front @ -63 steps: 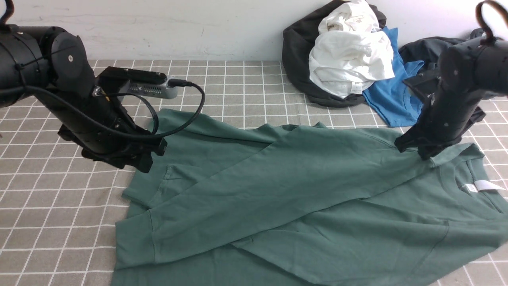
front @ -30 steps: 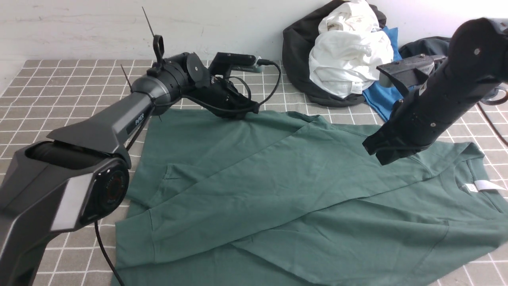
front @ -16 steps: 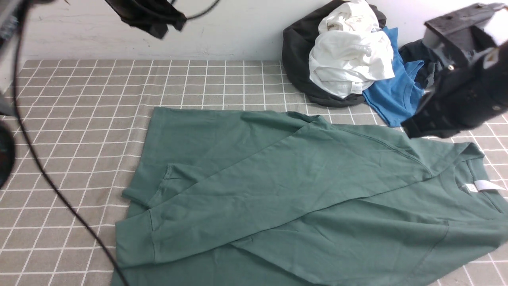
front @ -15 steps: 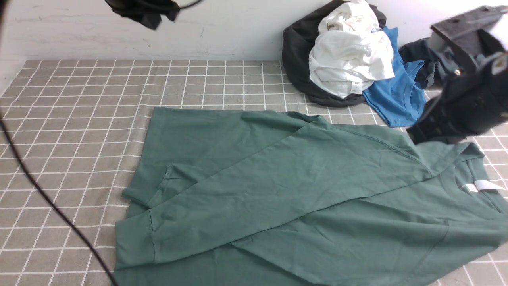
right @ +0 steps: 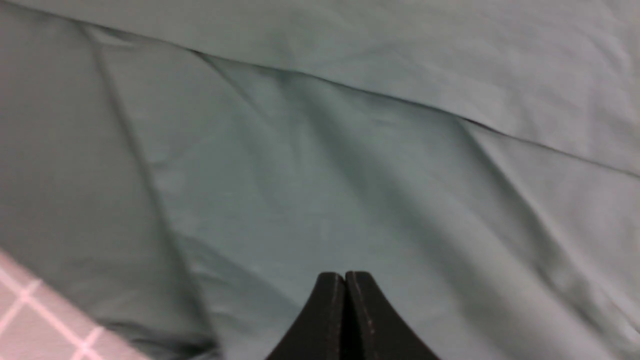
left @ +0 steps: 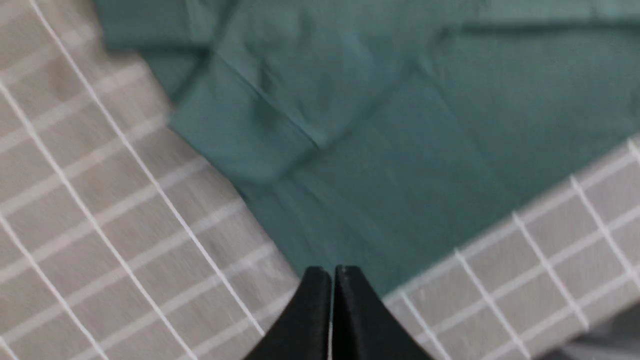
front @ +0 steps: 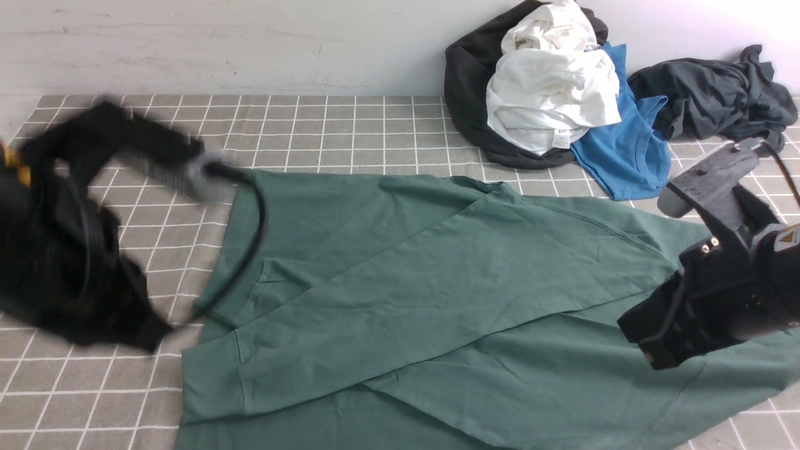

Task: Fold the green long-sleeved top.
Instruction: Use both arms simultaneously to clamp the lower edge of the clothing fabric

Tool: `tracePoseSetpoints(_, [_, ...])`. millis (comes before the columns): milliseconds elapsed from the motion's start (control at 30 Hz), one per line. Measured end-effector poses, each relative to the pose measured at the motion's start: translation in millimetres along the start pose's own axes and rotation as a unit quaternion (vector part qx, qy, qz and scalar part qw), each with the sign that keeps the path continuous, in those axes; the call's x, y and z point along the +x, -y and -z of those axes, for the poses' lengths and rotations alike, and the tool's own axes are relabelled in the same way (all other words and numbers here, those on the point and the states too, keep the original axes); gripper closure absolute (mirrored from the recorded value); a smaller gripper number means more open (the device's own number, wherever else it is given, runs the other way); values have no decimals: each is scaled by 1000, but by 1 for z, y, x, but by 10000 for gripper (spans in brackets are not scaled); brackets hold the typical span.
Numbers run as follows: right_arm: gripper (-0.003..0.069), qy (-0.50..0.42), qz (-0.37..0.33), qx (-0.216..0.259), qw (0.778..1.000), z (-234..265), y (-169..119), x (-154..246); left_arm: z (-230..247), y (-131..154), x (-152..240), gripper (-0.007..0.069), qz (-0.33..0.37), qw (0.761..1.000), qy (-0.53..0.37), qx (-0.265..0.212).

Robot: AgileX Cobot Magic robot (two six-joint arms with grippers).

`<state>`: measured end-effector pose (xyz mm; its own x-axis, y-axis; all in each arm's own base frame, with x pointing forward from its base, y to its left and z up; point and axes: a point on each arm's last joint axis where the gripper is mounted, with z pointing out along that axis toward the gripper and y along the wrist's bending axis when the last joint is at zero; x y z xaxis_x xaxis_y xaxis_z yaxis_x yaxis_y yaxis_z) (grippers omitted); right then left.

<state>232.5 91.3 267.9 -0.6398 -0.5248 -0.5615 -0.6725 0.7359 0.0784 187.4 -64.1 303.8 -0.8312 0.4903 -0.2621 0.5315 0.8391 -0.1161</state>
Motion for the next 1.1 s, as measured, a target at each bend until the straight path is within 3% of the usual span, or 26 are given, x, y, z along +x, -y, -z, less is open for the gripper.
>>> tracePoseSetpoints(167, [673,29,14,-59,998,1,-11,-5,-52,15,43,535,-83,991,-102,1])
tracePoseSetpoints(333, [673,46,28,-89,995,2,-16,-8,-88,21,53,276,-174,974,-143,-28])
tracePoseSetpoints(433, [673,47,30,-90,994,2,-17,-8,-100,23,46,161,-225,964,-129,-51])
tracePoseSetpoints(500, [673,46,30,-91,994,2,-17,-8,-109,24,42,134,-266,954,-123,-63])
tracePoseSetpoints(667, [673,45,30,-92,994,2,-17,-8,-133,31,37,154,-344,925,-152,-54])
tracePoseSetpoints(967, [673,44,33,-91,994,2,-17,-7,-158,44,38,192,-398,896,-193,-36])
tracePoseSetpoints(1100, [673,43,33,-91,994,2,-17,-7,-162,43,42,266,-420,886,-191,-42])
